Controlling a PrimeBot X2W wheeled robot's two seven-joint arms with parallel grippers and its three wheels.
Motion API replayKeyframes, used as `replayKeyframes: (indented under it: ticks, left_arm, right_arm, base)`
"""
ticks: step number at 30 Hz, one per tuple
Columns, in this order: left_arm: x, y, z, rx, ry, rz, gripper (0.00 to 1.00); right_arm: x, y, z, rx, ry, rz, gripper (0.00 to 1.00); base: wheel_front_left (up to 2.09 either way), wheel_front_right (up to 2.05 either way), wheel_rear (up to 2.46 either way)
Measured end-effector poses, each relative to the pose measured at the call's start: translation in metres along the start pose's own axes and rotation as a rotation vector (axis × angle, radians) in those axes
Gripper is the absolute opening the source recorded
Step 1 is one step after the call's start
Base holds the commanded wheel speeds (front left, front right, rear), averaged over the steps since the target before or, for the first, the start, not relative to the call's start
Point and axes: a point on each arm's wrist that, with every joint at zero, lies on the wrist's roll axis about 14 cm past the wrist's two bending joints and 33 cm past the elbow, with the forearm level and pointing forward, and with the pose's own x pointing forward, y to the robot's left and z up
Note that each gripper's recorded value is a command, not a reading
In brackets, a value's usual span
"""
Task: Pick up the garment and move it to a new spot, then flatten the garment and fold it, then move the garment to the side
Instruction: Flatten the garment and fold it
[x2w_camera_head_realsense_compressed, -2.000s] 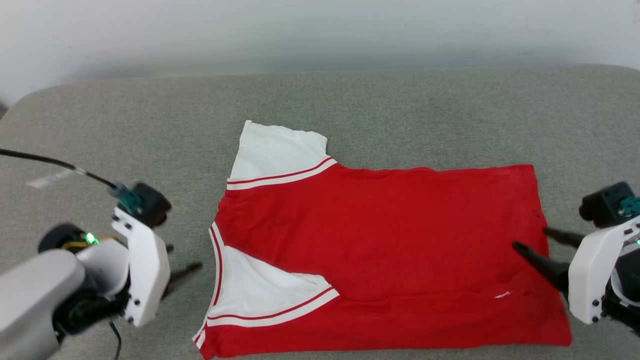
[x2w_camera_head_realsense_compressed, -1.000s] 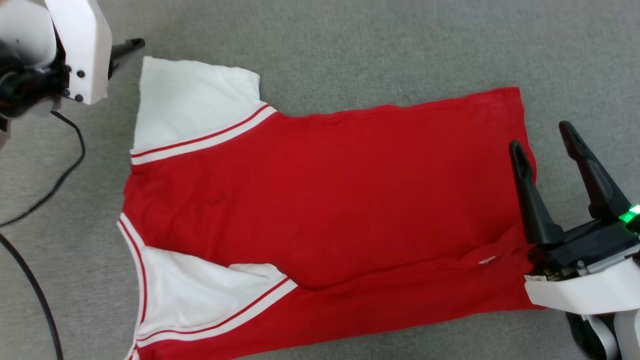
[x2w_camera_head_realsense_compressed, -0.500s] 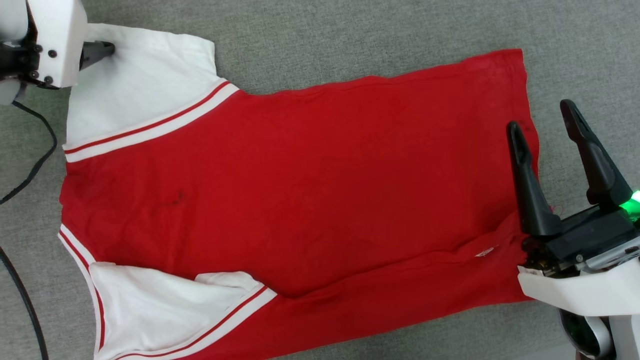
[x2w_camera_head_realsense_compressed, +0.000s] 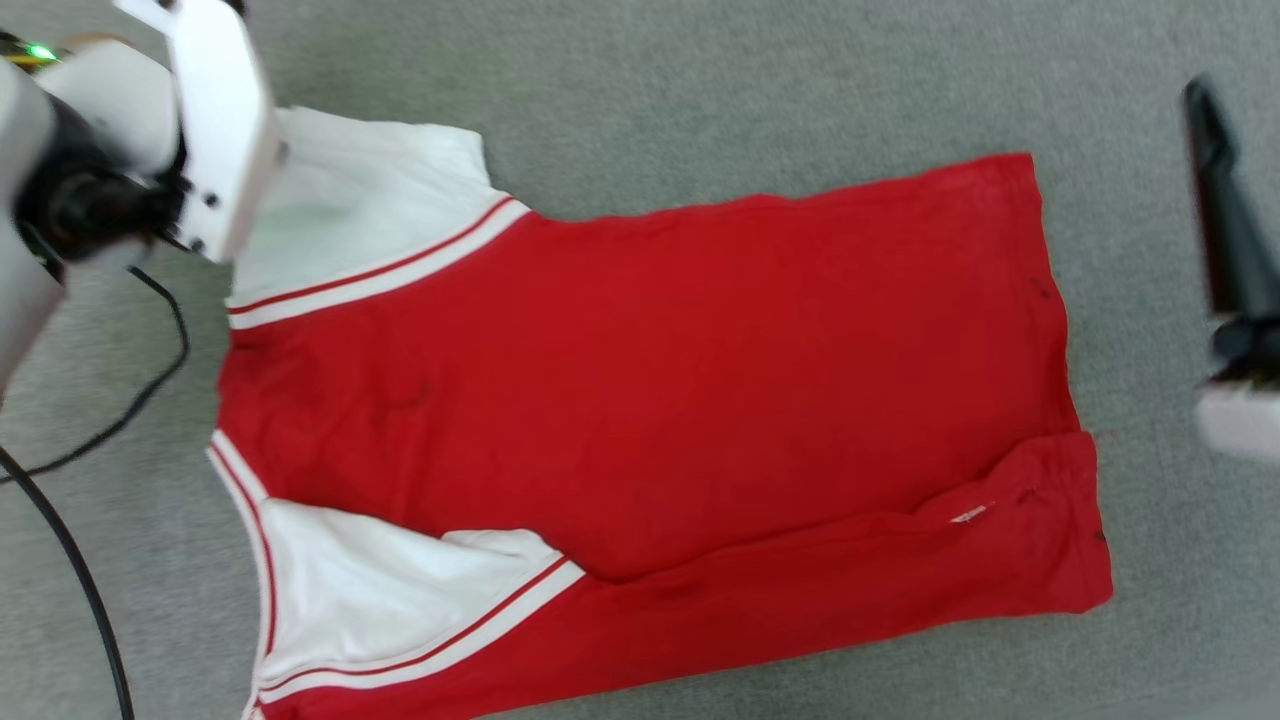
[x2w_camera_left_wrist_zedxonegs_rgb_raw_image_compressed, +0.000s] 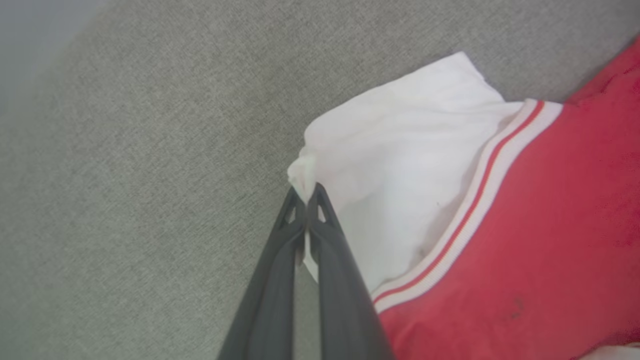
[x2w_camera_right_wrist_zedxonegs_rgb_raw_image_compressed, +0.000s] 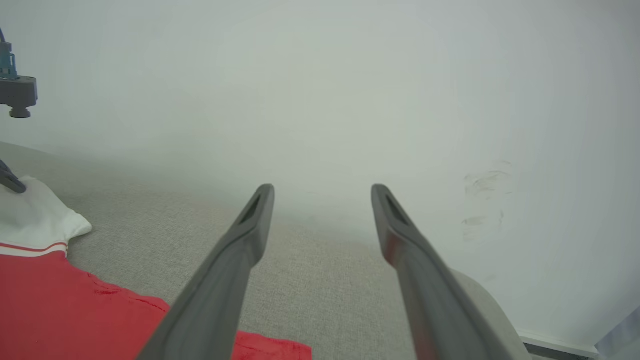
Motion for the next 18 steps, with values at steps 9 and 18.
replayKeyframes:
  ticks: [9,18]
  left_arm:
    - [-0.053,-0.021,0.004,0.107,-0.125,0.004,0.00]
    - [-0.070,-0.037,-0.001,0.157,-0.180,-0.010,0.00]
  right_arm:
    - [0.036,-0.018,-0.007,-0.128,0.306,0.112,1.00]
    - [0.023,-0.008,-0.081,-0.123,0.912,0.260,1.00]
  base:
    - [0.00,0.00,0.00]
    - [0.00,0.00,0.00]
